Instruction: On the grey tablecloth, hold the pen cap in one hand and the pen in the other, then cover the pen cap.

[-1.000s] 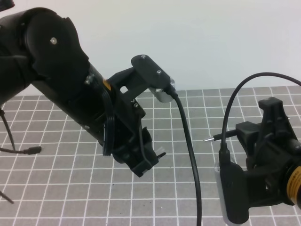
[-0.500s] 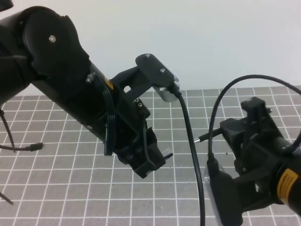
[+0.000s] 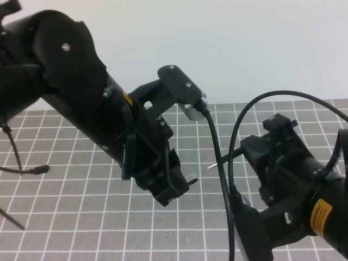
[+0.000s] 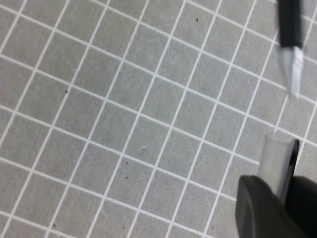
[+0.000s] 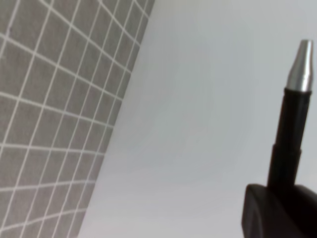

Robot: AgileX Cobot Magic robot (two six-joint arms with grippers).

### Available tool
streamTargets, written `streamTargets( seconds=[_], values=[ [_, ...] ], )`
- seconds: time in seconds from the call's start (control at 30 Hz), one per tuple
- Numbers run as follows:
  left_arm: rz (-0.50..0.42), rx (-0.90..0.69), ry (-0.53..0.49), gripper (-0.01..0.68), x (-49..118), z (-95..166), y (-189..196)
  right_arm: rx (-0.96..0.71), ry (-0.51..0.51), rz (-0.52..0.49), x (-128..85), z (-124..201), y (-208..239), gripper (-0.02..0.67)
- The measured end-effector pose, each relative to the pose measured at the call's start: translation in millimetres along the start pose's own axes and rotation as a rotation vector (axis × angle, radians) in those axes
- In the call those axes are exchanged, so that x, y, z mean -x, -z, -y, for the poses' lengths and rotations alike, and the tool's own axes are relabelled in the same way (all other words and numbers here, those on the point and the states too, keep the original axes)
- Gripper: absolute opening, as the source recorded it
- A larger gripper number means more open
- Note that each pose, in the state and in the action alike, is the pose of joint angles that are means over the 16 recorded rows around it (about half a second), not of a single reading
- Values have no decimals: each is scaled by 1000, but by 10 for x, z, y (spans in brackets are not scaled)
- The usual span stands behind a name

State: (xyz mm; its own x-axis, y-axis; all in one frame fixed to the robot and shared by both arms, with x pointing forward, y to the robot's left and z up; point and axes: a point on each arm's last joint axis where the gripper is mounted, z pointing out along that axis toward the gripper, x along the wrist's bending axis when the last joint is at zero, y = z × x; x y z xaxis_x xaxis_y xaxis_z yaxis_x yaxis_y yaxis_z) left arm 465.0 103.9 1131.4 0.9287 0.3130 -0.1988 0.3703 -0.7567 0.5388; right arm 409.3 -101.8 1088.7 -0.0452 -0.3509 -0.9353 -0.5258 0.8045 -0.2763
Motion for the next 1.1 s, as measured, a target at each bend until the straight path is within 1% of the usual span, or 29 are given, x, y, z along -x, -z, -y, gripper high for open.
streamTargets(
  seconds=[0.27, 0.57, 1.1],
  values=[
    [2, -11, 6, 1, -36, -2, -50, 42, 22, 0, -8, -48, -16, -4],
    [8, -10, 17, 1, -38, -5, -60, 56, 62, -7, -40, -92, -65, -4],
    [-5, -33, 43, 1, -44, 11, -68, -27, 56, -7, -54, -38, -98, -3]
  ],
)
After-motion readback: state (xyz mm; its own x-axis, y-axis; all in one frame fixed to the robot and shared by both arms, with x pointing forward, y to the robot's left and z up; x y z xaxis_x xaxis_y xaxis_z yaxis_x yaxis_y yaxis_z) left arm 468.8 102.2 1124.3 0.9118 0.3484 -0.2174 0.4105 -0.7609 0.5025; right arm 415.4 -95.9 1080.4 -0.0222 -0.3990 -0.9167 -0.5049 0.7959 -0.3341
